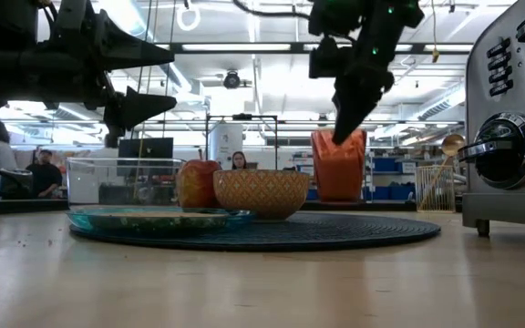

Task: Arrange a breakfast setting
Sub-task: Put the cup of rice grain into the top right of the placemat

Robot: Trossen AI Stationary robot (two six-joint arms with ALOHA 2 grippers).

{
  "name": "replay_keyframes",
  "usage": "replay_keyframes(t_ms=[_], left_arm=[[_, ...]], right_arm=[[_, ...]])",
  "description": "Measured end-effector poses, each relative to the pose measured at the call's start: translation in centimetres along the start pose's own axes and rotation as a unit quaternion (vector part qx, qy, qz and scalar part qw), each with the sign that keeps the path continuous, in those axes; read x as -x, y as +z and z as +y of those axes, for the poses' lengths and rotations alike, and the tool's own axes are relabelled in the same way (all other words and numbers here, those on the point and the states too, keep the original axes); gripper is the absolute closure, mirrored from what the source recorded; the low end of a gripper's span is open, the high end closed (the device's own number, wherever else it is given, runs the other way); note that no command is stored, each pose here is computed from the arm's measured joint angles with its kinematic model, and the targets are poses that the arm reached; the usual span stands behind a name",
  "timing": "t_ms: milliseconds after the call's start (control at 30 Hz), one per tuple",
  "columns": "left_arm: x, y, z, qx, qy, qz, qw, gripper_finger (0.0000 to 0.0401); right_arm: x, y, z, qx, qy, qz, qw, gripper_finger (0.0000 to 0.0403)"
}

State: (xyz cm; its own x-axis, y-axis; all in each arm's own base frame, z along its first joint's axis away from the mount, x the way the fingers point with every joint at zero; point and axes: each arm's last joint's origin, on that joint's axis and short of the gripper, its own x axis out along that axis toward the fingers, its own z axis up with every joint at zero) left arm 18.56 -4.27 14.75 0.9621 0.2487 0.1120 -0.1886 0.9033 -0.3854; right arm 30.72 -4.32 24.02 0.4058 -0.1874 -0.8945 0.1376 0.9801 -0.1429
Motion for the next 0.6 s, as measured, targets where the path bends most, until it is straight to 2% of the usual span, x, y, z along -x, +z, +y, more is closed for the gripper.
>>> replay_keyframes(t_ms=[133, 233, 400, 600], left_arm=[[0.0, 0.0, 0.0, 0.0, 0.0, 0.0, 1.0, 0.0005], [0.0, 0.0, 0.0, 0.0, 0.0, 0.0, 1.0, 0.0005], [0.0, 0.0, 0.0, 0.0, 0.0, 0.001, 1.0, 0.0005], [0.0, 0.0, 0.0, -0.001, 0.0, 0.001, 1.0, 0.0005]], right_arm=[[-0.4, 0.1, 0.0, 0.015, -0.014, -0.019, 1.0, 0.0391], [-0.5, 0.0, 0.1, 0.053, -0.012, -0.023, 0.998, 0.0391], [-0.6, 0.4, 0.0, 0.084, 0.022, -0.052, 0.995, 0.0391], [-1.3, -0.1, -0.3, 0.111, 0.023, -0.05, 0.992, 0.0391]])
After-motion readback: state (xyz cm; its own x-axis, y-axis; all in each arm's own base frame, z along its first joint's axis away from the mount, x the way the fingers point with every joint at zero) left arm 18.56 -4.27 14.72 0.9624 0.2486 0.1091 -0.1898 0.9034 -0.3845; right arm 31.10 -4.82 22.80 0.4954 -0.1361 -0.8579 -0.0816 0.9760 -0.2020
